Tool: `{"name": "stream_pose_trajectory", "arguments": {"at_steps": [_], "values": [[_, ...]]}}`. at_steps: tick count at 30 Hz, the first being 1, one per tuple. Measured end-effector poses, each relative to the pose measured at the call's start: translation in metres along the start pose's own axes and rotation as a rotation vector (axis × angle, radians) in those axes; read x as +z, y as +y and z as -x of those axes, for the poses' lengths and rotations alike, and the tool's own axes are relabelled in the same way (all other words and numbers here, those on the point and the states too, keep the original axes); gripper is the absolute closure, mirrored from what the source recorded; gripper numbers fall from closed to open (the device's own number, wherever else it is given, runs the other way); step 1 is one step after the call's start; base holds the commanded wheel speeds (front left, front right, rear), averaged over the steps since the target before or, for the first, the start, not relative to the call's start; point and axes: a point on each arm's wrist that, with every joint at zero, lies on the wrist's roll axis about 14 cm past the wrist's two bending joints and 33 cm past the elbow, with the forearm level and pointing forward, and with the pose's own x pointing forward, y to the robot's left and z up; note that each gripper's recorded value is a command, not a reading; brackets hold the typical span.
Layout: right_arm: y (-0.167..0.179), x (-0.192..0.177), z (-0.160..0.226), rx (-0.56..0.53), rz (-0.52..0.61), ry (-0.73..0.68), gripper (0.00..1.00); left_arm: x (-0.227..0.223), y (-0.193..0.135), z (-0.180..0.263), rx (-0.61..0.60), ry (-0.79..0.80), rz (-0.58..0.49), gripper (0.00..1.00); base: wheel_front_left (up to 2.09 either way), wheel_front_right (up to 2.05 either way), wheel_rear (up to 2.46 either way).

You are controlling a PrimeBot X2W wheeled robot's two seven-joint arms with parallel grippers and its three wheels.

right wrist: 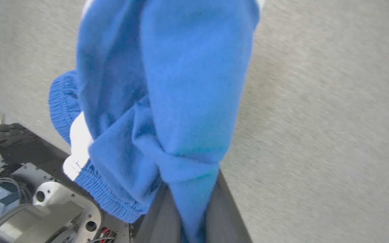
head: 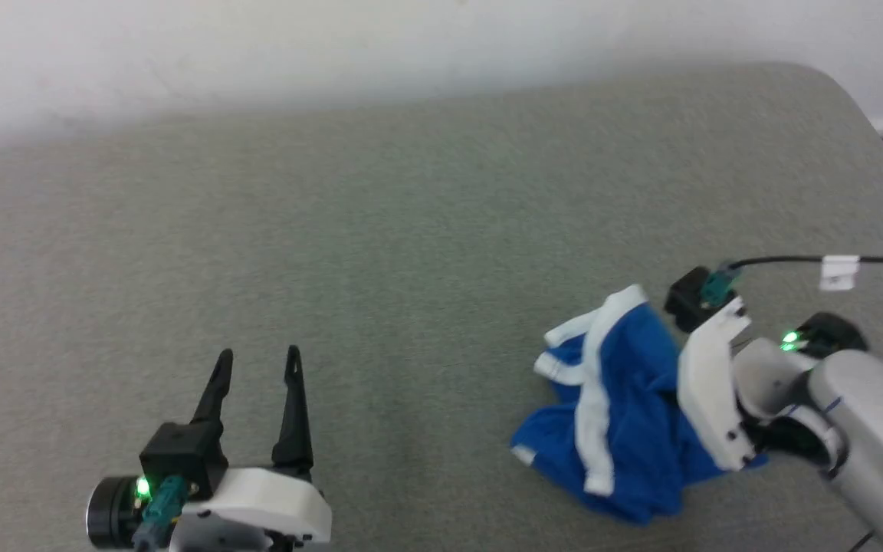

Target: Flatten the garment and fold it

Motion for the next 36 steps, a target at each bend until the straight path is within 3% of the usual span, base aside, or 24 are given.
{"name": "stream_pose_trajectory", "arguments": {"at_steps": [11, 18, 22, 23, 24, 25, 29, 36], "values": [[-0.136, -0.05, 0.02, -0.315, -0.081, 0.074, 1.0, -0.012, -0.06, -0.061, -0.204, 0.001, 0.031, 0.0, 0.0, 0.0, 0.0], [-0.209, -0.079, 0.026, -0.492, -0.162, 0.091, 1.0, -0.042, -0.079, -0.092, -0.288, 0.045, 0.044, 0.0, 0.0, 0.0, 0.0], [-0.243, -0.077, 0.028, -0.586, -0.158, 0.041, 1.0, -0.064, -0.079, -0.103, -0.297, 0.082, 0.051, 0.0, 0.0, 0.0, 0.0], [-0.249, -0.078, 0.027, -0.6, -0.155, 0.04, 0.83, -0.071, -0.078, -0.104, -0.295, 0.097, 0.055, 0.0, 0.0, 0.0, 0.0], [-0.252, -0.077, 0.023, -0.607, -0.148, 0.029, 0.05, -0.078, -0.077, -0.105, -0.291, 0.11, 0.057, 0.0, 0.0, 0.0, 0.0], [-0.254, -0.078, 0.019, -0.612, -0.156, 0.017, 0.0, -0.083, -0.075, -0.105, -0.287, 0.122, 0.059, 0.0, 0.0, 0.0, 0.0], [-0.261, -0.08, 0.007, -0.637, -0.12, -0.012, 0.0, -0.098, -0.068, -0.106, -0.267, 0.153, 0.058, 0.0, 0.0, 0.0, 0.0], [-0.271, -0.088, 0.033, -0.725, 0.003, -0.063, 0.0, -0.092, -0.062, -0.099, -0.237, 0.149, 0.058, 0.0, 0.0, 0.0, 0.0]]}}
